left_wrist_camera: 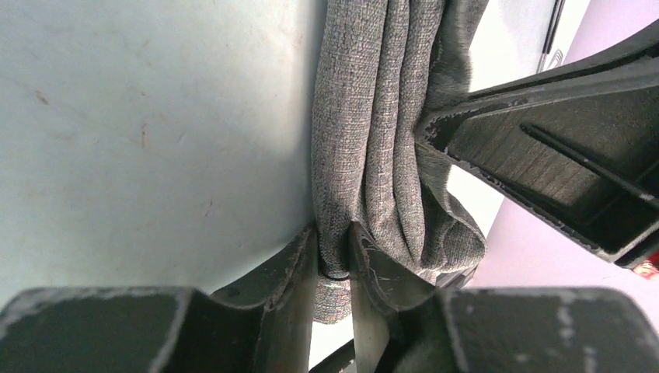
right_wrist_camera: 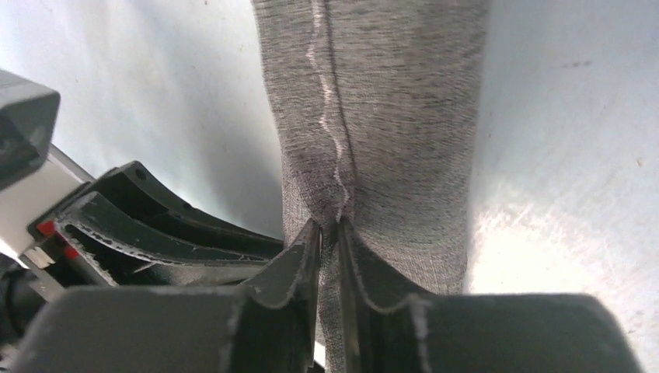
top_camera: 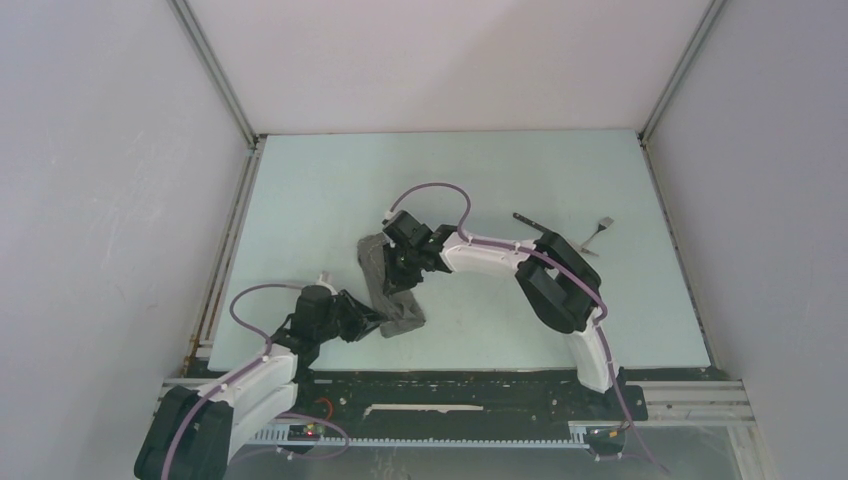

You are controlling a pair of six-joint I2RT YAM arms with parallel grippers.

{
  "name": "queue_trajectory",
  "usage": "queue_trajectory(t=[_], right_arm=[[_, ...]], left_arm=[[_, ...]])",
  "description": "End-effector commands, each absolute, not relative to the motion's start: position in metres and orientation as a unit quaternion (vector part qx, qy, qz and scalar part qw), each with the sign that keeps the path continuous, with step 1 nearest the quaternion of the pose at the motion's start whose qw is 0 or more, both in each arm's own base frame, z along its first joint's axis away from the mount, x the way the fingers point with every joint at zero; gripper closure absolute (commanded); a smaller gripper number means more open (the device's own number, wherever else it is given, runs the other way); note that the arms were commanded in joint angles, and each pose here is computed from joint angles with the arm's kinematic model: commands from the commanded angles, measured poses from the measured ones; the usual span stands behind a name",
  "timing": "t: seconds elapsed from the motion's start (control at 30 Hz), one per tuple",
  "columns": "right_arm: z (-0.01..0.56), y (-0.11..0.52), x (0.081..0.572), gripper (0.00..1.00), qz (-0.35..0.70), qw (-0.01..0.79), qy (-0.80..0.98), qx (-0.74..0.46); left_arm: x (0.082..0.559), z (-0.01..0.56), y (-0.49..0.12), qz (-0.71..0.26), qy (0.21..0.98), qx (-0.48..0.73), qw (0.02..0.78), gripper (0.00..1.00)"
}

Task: Fold the napkin into a case and place the utensils inside
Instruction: Smooth out the smaller rectangle-folded napkin at the center of the board.

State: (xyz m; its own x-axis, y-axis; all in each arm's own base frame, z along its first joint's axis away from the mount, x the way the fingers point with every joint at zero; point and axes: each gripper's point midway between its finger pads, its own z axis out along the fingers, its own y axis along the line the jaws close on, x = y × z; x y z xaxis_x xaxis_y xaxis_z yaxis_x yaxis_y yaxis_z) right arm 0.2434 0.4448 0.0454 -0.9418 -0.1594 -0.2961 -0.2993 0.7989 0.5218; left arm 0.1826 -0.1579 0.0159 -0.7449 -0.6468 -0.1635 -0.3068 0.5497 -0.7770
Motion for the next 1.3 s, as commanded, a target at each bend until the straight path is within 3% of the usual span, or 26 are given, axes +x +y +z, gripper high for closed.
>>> queue_trajectory(t=[0.0,0.07,0.27,0.33,0.43,0.8,1.07,1.27], right_arm=[[0.060,0.458,0.242,0.68,0.292,0.178,0.916,-0.208],[0.064,0.457,0.235,0.57,0.292,0.189,0.905,-0.245],[0.049,0.452,0.223,0.52,0.241,0.206,0.897,-0.308],[0.044,0.448,0.228,0.52,0.201,0.231,0.898,-0.317],[0.038,0.440,0.236,0.61,0.140,0.258,0.901,-0.318],[0.036,0.435,0.239,0.66,0.106,0.272,0.892,-0.346],[0.034,0.452,0.234,0.59,0.119,0.273,0.887,-0.353],[0.024,0.454,0.234,0.62,0.098,0.275,0.890,-0.350]], left_arm=[[0.177,0.008,-0.156,-0.372,0.858,-0.281,0.217,0.70],[0.176,0.006,-0.155,-0.370,0.859,-0.282,0.215,0.71],[0.175,0.003,-0.154,-0.367,0.860,-0.284,0.213,0.71],[0.175,0.003,-0.154,-0.367,0.859,-0.285,0.213,0.71],[0.174,0.003,-0.154,-0.367,0.859,-0.285,0.213,0.72],[0.173,0.002,-0.151,-0.361,0.861,-0.286,0.215,0.72],[0.173,0.002,-0.152,-0.360,0.862,-0.286,0.214,0.72],[0.173,0.002,-0.152,-0.361,0.862,-0.285,0.214,0.73]])
